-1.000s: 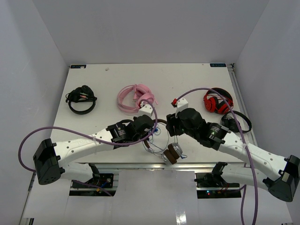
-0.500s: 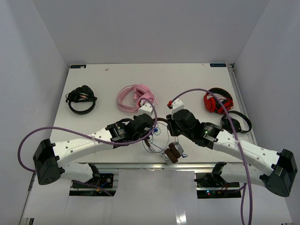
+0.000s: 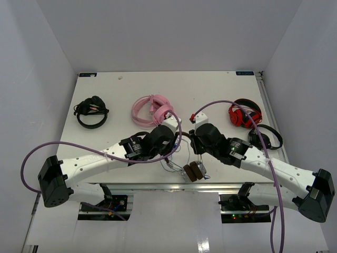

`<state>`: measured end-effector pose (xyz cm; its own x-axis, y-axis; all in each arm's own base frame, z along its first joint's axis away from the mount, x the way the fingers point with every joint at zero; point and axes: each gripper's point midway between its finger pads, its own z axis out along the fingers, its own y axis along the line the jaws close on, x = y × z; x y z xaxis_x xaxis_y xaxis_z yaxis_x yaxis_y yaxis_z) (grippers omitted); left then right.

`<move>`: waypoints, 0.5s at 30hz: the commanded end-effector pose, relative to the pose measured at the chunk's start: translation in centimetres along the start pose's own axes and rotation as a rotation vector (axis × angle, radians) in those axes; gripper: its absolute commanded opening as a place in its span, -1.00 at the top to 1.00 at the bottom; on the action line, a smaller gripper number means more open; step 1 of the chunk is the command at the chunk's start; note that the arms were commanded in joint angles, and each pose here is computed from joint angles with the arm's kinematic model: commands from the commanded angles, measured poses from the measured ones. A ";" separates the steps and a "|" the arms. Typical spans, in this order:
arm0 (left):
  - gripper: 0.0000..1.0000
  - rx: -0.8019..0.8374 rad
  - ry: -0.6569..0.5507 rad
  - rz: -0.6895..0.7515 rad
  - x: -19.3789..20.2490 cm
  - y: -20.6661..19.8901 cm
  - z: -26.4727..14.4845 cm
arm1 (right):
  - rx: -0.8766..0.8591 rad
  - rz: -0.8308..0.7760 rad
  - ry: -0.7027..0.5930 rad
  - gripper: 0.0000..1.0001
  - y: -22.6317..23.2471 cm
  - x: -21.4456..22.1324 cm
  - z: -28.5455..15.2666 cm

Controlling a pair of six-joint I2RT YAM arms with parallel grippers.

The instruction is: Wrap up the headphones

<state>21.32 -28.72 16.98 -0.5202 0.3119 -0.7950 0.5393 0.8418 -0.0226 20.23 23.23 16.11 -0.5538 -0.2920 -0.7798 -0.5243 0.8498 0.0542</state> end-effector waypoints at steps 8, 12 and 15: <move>-0.09 0.139 -0.262 0.116 -6.1 -1.9 -1.9 | -0.130 0.048 -0.054 0.85 2.5 -2.1 -1.4; -0.16 0.185 -0.294 0.142 -6.6 -2.3 -3.0 | -0.134 0.050 -0.059 0.85 2.6 -2.3 -1.6; -0.23 0.228 -0.310 0.132 -6.8 -2.7 -4.1 | -0.106 0.053 -0.064 0.85 2.1 -2.5 -1.6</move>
<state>21.78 -30.79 21.96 -0.2939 0.3027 -0.9066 0.6846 0.7286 0.0213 18.82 23.66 15.67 -0.5851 -0.3070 -0.7506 -0.5595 0.8229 0.0996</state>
